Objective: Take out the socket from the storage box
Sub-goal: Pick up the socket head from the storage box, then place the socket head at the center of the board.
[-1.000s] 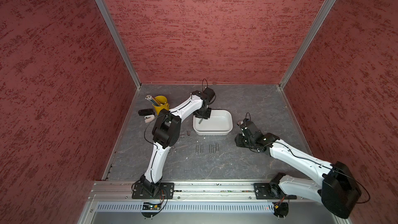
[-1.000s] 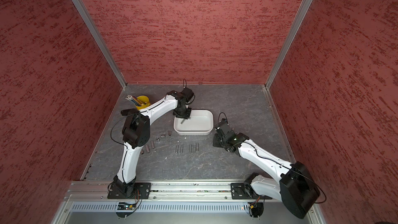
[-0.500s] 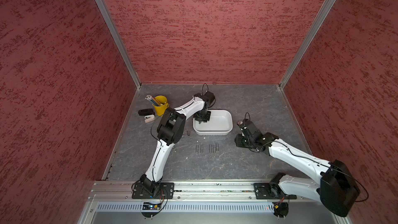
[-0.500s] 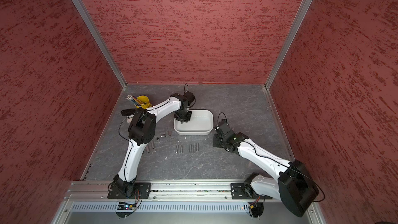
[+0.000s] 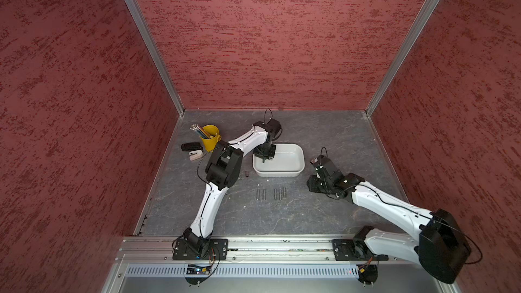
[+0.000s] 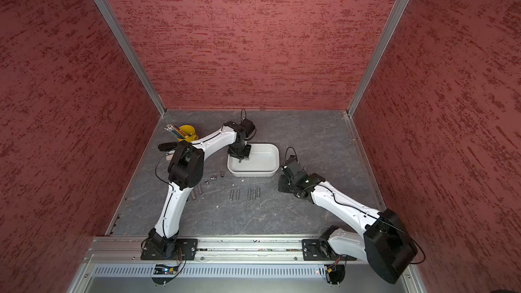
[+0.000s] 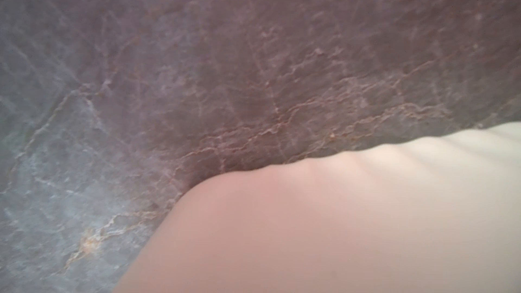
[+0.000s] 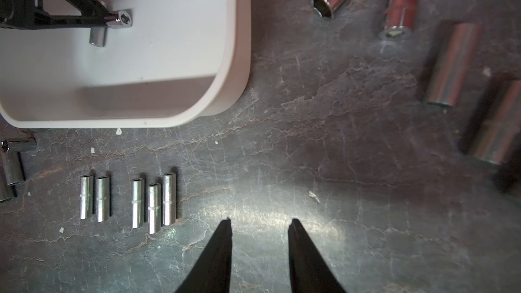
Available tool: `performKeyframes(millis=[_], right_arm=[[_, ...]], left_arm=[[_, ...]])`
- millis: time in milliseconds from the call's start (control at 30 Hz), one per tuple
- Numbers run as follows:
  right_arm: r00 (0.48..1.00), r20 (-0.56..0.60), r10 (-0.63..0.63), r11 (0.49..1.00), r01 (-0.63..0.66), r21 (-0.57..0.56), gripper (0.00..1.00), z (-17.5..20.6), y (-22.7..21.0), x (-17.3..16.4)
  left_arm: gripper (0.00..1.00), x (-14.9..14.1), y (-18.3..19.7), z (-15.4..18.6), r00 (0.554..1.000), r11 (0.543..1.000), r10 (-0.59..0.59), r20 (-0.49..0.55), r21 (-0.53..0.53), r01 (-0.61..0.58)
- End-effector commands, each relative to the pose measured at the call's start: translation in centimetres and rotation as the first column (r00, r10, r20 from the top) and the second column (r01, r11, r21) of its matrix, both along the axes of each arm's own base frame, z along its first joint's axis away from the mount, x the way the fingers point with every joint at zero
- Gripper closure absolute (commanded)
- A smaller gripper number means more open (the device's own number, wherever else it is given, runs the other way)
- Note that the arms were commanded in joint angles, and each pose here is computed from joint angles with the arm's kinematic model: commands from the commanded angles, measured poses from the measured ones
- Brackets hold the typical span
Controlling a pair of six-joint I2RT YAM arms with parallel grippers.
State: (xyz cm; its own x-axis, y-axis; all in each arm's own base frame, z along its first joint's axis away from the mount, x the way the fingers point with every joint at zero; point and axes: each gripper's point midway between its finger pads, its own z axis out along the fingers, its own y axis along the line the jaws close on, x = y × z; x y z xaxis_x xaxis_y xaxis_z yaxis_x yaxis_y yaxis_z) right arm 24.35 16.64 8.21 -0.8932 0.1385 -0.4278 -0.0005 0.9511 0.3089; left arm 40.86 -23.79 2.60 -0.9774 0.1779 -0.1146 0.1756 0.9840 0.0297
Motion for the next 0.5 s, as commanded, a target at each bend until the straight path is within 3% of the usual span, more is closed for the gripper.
performKeyframes(millis=[0,300,467], right_arm=[[1.000,0.029,-0.001,1.000,0.000,0.031,0.63,0.8,0.3,0.5],[1.000,0.023,0.002,0.999,-0.003,0.033,0.64,0.7,0.4,0.5],[1.000,0.019,0.007,0.999,-0.007,0.038,0.64,0.5,0.5,0.6]], left_arm=[[0.93,0.2,0.1,3.9,0.999,0.999,0.013,0.034,-0.042,-0.012],[0.95,-2.7,-0.9,11.0,0.992,0.975,0.104,0.073,-0.204,-0.087],[0.95,-5.9,-0.8,12.5,0.985,0.966,0.152,0.077,-0.225,-0.131]])
